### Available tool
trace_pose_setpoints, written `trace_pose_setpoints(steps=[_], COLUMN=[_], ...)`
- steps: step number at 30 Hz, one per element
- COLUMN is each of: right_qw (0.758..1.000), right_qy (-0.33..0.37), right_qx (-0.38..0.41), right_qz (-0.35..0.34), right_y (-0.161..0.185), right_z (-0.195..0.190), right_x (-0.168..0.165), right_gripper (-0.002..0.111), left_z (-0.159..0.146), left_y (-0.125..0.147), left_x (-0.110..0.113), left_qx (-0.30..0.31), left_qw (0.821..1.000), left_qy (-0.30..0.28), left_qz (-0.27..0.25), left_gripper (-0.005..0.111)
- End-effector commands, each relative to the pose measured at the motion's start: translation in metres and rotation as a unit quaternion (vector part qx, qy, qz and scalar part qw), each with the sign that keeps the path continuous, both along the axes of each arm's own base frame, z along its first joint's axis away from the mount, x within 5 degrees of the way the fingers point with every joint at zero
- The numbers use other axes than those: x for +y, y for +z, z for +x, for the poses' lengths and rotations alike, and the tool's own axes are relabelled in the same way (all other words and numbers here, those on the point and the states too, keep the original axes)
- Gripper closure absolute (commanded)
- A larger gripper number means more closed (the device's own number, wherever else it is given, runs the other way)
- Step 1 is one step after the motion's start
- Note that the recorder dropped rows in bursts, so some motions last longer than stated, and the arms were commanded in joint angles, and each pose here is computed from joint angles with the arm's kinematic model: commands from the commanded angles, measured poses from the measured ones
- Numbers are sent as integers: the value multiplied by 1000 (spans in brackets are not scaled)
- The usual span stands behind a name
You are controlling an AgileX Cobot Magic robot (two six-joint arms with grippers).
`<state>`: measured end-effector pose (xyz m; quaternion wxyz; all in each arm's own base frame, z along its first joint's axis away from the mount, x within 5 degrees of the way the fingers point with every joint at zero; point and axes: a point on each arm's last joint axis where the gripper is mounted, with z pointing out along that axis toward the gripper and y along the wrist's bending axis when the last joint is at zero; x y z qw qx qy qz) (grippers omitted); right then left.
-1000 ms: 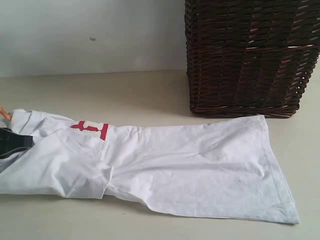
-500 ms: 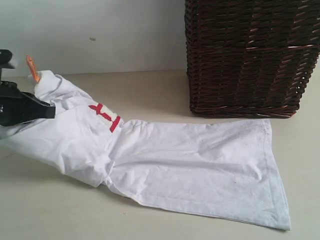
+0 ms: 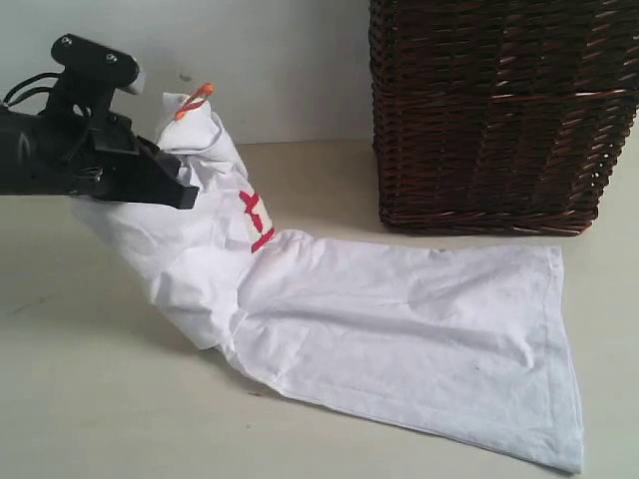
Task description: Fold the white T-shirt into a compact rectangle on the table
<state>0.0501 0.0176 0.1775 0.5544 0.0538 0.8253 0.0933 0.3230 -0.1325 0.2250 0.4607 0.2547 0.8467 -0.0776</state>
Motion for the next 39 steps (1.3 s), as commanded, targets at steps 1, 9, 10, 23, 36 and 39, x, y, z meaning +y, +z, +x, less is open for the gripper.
trace_pose_setpoints(steps=[1,9,10,23,36,39], right_qw=[1000,1000,1000,1000,1000,1000], right_qy=[1,1,1,1,1,1], right_qx=[-1,-1,-1,-1,-1,-1], right_qz=[-1,-1,-1,-1,-1,-1], right_y=[-1,-1,-1,-1,-1,-1], right_z=[0,0,0,0,0,0], right_x=[0,0,0,0,0,0], right_gripper=[108,108,108,108,108,108], left_z=[10,27,29,19,3,2], left_y=[1,0,0,-28,-44,-38], left_x=[-7,43,54,137,120,110], left_qx=[1,4,4,42,77,69], left_qw=[1000,995,993,981,986,989], left_qy=[11,102,118,188,138,123], left_qz=[-14,-13,-13,12,-44,-43], left_gripper=[107,107,107,107,107,107])
